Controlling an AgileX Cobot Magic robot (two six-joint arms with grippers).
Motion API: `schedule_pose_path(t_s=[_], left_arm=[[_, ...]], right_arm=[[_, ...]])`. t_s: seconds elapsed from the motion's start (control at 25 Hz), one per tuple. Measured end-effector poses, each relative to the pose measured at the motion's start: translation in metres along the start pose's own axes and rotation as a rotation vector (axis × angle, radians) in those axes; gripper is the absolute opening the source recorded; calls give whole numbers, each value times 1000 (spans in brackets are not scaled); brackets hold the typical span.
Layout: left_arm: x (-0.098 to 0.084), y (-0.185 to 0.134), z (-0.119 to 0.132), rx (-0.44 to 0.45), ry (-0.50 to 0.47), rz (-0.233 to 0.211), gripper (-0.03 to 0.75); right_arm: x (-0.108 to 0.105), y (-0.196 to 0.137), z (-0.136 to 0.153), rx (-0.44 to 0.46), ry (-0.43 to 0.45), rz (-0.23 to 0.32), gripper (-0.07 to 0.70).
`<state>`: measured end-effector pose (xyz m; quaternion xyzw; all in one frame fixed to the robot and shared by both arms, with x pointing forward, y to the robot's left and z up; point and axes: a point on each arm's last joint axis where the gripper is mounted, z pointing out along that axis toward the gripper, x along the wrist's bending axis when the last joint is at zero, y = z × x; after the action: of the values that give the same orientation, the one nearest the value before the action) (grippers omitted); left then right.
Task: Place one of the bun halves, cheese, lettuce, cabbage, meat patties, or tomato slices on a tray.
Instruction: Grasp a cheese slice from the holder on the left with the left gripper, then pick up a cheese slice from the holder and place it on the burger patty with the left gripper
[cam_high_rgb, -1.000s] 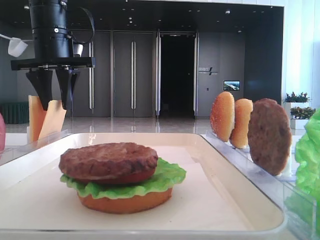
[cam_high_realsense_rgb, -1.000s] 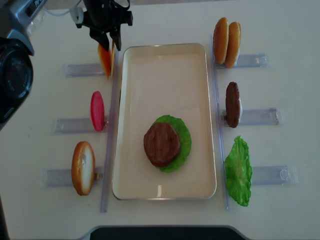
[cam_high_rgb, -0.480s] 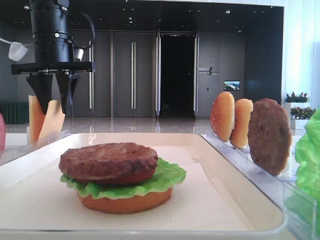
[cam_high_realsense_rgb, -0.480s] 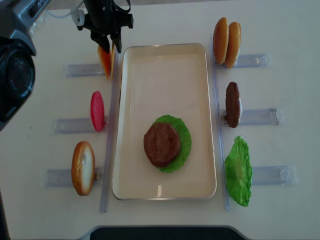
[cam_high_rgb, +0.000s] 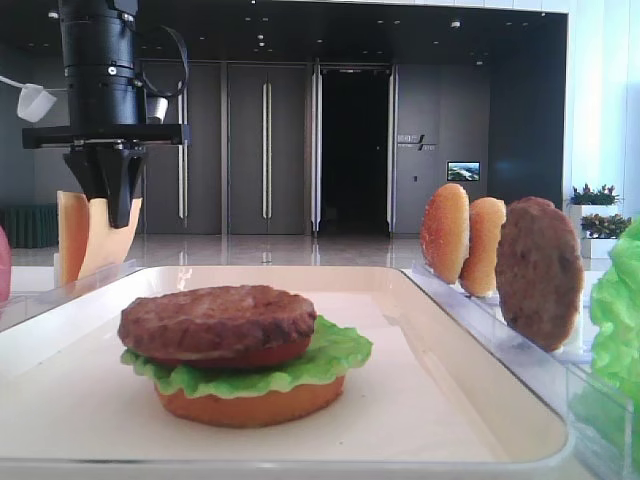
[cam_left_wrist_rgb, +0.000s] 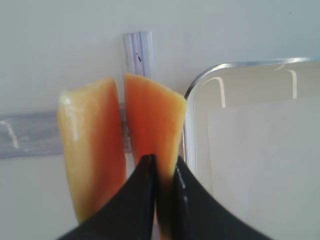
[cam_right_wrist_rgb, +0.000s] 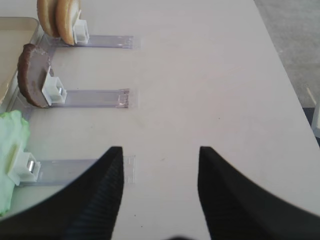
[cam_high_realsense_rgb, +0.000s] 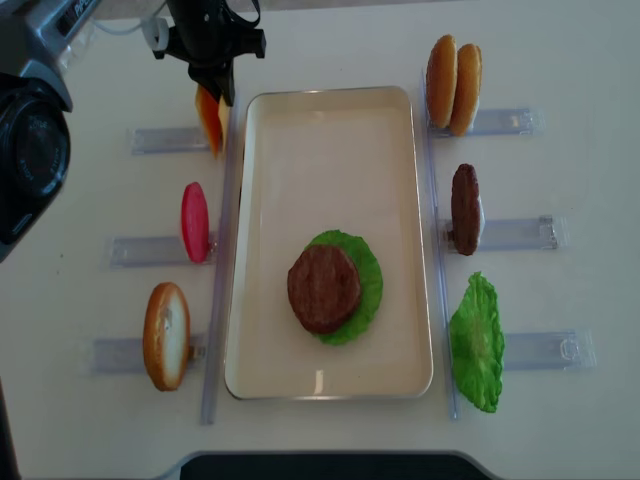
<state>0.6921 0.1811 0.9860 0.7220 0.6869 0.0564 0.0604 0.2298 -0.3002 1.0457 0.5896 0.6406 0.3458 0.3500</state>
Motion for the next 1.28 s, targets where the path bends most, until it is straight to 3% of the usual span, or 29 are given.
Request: schedule_pose_path(t_s=[1.0,1.28], left_arm=[[-2,-1,-1,3,-27,17,34],[-3,-2,-35,-65,-64,8,34]], right_arm=[[0,0,0,0,0,0,359],[0,0,0,0,0,0,359]])
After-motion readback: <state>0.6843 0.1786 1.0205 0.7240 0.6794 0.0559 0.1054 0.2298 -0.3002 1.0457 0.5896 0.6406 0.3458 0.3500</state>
